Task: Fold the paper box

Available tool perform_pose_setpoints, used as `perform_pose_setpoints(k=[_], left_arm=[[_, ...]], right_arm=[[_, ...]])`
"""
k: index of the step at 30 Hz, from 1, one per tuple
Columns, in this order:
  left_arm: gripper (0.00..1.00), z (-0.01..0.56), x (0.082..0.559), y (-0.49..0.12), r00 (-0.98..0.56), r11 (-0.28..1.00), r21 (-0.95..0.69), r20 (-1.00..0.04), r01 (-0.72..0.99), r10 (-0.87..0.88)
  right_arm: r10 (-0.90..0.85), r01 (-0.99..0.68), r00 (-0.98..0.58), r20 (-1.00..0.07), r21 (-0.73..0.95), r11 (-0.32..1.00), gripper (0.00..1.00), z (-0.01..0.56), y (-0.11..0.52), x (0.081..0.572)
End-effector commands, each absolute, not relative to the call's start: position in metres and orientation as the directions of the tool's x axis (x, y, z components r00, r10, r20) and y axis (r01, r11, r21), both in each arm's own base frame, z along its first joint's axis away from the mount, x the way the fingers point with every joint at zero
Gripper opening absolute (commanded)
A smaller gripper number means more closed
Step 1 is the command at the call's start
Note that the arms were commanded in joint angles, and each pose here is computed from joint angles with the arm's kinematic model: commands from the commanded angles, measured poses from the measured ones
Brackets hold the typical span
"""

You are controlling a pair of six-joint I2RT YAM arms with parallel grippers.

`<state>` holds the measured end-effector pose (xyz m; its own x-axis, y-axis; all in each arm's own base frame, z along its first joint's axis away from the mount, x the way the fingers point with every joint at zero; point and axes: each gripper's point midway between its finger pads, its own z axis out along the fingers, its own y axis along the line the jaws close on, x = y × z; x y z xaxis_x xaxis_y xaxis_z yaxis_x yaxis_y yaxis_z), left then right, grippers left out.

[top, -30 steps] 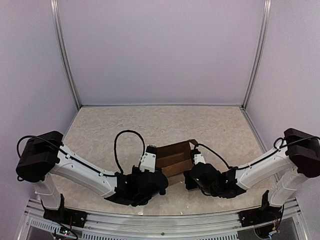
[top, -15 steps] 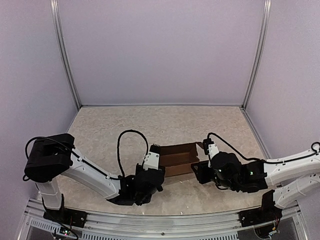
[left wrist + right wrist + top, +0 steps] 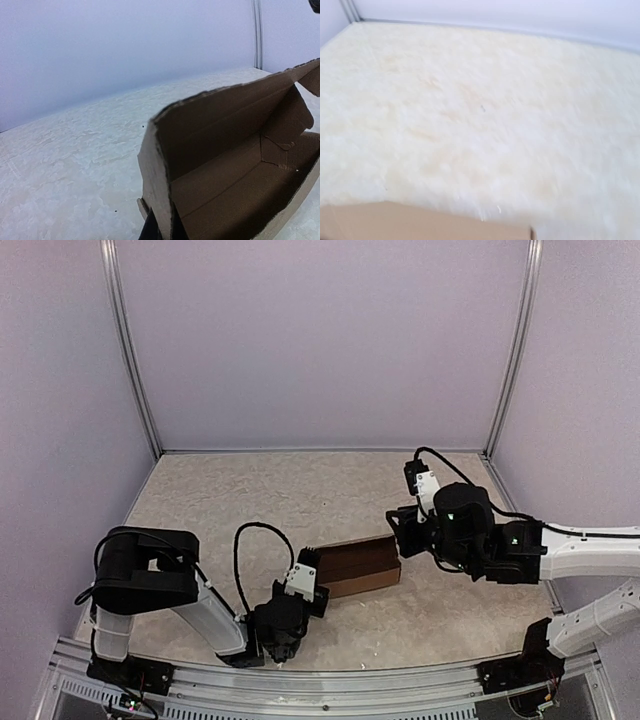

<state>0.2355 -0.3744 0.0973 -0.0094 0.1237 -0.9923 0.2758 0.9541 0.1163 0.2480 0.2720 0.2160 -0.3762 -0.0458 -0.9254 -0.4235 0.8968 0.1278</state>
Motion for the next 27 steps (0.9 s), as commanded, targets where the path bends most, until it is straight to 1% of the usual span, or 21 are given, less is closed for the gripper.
perform_pose_setpoints(k=[1, 3, 4, 11, 17, 18, 21, 23, 25, 27], left_arm=[[0.00, 0.095, 0.218, -0.383, 0.076, 0.925, 0.181, -0.983, 0.334, 0.165], [0.00, 0.094, 0.212, -0.388, 0.097, 0.918, 0.206, -0.978, 0.338, 0.184], [0.00, 0.093, 0.210, -0.389, 0.105, 0.915, 0.216, -0.976, 0.339, 0.192], [0.00, 0.088, 0.206, -0.386, 0.103, 0.915, 0.225, -0.974, 0.336, 0.202], [0.00, 0.089, 0.204, -0.387, 0.102, 0.917, 0.219, -0.975, 0.334, 0.196], [0.01, 0.089, 0.204, -0.387, 0.102, 0.918, 0.220, -0.975, 0.331, 0.197], [0.09, 0.090, 0.203, -0.386, 0.102, 0.918, 0.223, -0.974, 0.327, 0.200], [0.17, 0.091, 0.201, -0.387, 0.104, 0.918, 0.225, -0.974, 0.326, 0.201], [0.27, 0.093, 0.199, -0.387, 0.106, 0.918, 0.225, -0.974, 0.326, 0.201], [0.32, 0.095, 0.197, -0.387, 0.108, 0.919, 0.226, -0.973, 0.324, 0.202]], right_arm=[[-0.138, -0.530, -0.333, -0.933, 0.064, 0.846, 0.19, 0.236, 0.303, 0.259], [-0.150, -0.550, -0.336, -0.930, 0.064, 0.832, 0.05, 0.237, 0.314, 0.264], [-0.156, -0.554, -0.339, -0.928, 0.063, 0.830, 0.00, 0.236, 0.318, 0.267], [-0.156, -0.541, -0.392, -0.907, 0.090, 0.836, 0.00, 0.209, 0.333, 0.286], [-0.158, -0.531, -0.452, -0.878, 0.123, 0.838, 0.00, 0.177, 0.341, 0.290], [-0.165, -0.529, -0.463, -0.871, 0.123, 0.839, 0.00, 0.170, 0.341, 0.290], [-0.166, -0.520, -0.490, -0.856, 0.134, 0.844, 0.00, 0.156, 0.339, 0.288], [-0.169, -0.513, -0.505, -0.846, 0.137, 0.847, 0.00, 0.147, 0.338, 0.287], [-0.169, -0.509, -0.521, -0.837, 0.145, 0.848, 0.00, 0.140, 0.338, 0.286], [-0.168, -0.507, -0.535, -0.828, 0.156, 0.848, 0.00, 0.133, 0.338, 0.284]])
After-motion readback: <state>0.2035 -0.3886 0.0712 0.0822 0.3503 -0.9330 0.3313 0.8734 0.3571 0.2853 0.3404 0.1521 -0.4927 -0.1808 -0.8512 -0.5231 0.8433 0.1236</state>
